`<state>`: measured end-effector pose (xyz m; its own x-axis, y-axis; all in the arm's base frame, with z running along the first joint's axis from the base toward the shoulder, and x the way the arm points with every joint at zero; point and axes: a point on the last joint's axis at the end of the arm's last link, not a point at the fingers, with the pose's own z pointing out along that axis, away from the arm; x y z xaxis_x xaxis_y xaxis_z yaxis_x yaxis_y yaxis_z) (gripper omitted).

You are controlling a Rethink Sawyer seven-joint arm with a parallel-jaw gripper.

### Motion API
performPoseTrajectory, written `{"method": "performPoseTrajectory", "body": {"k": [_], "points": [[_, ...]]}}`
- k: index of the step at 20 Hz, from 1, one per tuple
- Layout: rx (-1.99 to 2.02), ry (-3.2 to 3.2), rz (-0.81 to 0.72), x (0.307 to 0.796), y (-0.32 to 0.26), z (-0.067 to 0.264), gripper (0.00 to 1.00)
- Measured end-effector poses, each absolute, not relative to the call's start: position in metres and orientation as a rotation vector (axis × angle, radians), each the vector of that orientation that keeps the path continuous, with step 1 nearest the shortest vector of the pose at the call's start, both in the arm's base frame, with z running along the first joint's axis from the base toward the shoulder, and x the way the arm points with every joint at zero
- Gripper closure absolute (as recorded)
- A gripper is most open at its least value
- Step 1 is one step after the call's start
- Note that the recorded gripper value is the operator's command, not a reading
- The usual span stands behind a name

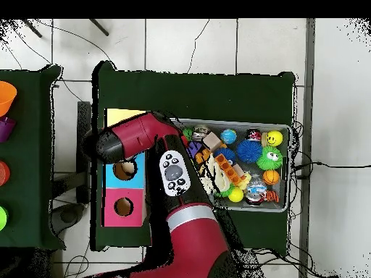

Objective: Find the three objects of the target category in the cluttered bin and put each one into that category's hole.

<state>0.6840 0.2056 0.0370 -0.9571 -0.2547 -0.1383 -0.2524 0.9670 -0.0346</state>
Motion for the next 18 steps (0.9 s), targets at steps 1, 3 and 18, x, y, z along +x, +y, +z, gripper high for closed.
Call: {"method": "performPoseTrajectory", "body": {"k": [1, 3, 18], "points": [[-0.386, 2.974, -0.025, 0.684, 0.206, 0.037, 1.0], [-0.387, 2.974, -0.026, 0.684, 0.206, 0.037, 1.0], [-0.393, 2.951, -0.037, 0.683, 0.206, 0.062, 1.0]]}}
